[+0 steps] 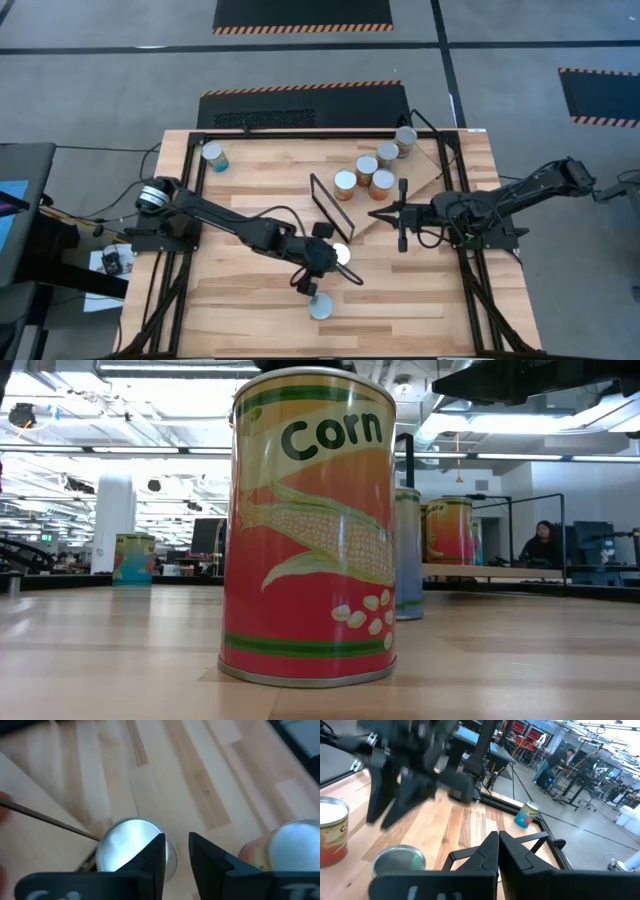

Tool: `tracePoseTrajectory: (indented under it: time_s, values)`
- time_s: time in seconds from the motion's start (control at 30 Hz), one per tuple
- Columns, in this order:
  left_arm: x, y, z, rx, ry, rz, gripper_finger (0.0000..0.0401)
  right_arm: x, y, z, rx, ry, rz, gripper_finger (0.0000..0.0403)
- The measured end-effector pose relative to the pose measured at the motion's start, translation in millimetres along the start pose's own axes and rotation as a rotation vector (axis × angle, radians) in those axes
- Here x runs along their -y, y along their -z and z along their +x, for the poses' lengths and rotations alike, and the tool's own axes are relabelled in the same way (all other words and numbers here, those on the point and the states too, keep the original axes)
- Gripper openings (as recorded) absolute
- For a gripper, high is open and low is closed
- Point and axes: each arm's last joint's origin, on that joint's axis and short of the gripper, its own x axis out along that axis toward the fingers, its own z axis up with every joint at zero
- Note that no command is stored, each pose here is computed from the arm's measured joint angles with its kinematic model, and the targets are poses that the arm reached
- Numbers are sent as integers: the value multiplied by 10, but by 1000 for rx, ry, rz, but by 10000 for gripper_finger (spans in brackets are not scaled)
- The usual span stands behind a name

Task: Pick and place cans onto a shelf
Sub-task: Put the canned peaches on the shelf aligned with the other canned peaches

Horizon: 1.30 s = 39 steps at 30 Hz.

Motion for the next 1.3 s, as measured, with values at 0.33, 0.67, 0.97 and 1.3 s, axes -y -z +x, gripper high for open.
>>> tracePoseTrajectory:
  time_s: [0.33, 0.67, 0.97, 1.3]
  values:
    - [154, 371, -531, 207, 35, -43, 9, -84, -68, -21, -13, -59, 3, 8]
    - [112, 1353, -684, 559, 9, -195, 1, -591, -155, 278, -227, -203, 142, 13]
    - [-67, 1720, -694, 600, -54, -287, 2, -1064, -269, 737, -452, -247, 255, 69]
    - [-90, 1748, -682, 582, -70, -255, 2, -1271, -376, 1177, -713, -195, 242, 139]
